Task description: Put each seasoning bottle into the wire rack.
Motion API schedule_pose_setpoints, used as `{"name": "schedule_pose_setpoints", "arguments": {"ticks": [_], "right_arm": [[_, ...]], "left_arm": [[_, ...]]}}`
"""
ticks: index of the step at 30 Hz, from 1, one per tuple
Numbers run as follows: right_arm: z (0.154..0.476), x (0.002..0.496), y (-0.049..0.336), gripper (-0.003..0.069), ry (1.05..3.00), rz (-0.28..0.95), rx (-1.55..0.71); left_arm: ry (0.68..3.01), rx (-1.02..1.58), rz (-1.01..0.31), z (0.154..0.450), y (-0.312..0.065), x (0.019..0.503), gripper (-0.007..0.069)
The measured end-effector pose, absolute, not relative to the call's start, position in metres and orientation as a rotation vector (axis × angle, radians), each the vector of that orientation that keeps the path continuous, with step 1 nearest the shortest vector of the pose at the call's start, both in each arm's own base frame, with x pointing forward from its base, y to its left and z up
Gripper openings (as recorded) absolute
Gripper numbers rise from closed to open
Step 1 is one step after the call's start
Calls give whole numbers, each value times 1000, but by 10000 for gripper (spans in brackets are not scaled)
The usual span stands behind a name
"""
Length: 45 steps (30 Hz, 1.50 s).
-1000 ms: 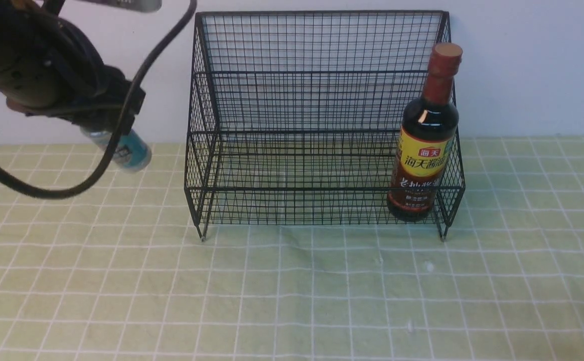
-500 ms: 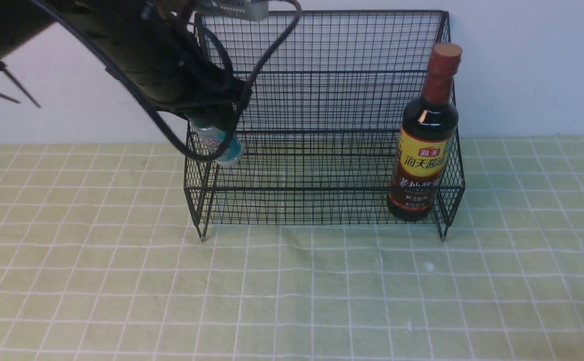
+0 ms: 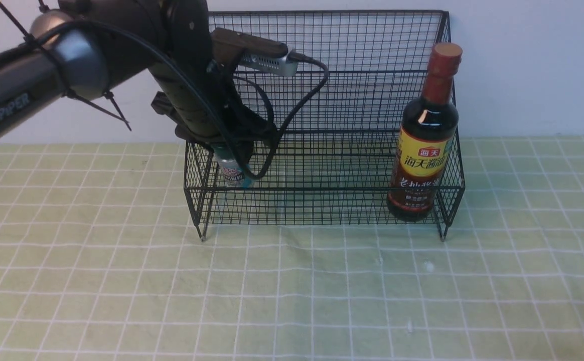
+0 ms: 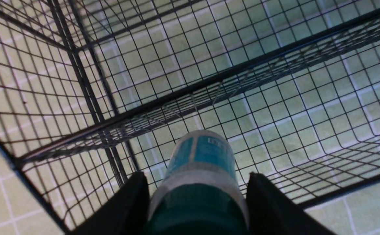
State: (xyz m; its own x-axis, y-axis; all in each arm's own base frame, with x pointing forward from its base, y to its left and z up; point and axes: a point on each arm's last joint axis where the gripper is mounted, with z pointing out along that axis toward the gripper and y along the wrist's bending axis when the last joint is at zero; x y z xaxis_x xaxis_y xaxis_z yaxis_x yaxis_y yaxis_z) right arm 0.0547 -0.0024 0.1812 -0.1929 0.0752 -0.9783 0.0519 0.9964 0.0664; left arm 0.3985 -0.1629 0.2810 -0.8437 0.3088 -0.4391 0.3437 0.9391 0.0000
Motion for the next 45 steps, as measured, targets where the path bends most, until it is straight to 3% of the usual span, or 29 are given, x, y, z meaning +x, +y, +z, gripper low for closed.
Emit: {"name": "schedule_pose_setpoints", "arguments": {"ticks": [13,21,27,30,33,39,45], "right_arm": [[181,55,-2,-15,1766,20,93],[181,55,-2,-15,1766,20,93],[181,55,-2,-15,1766,20,93],[181,55,-2,-15,1766,20,93],[181,55,-2,-15,1766,20,93],[181,55,-2,-15,1766,20,93],[181,55,-2,-15,1766,20,92]], "left_arm": [[2704,483,-88,250,-167,410,354],[2681,482,-88,250,-167,411,518],[2679,494,-53,265,-166,412,539],[2644,495,-7,297,-162,410,507],[2591,482,52,339,-153,400,407],[2421,422,81,424,-128,355,49],[2282,368,-3,483,-100,281,-6]]}}
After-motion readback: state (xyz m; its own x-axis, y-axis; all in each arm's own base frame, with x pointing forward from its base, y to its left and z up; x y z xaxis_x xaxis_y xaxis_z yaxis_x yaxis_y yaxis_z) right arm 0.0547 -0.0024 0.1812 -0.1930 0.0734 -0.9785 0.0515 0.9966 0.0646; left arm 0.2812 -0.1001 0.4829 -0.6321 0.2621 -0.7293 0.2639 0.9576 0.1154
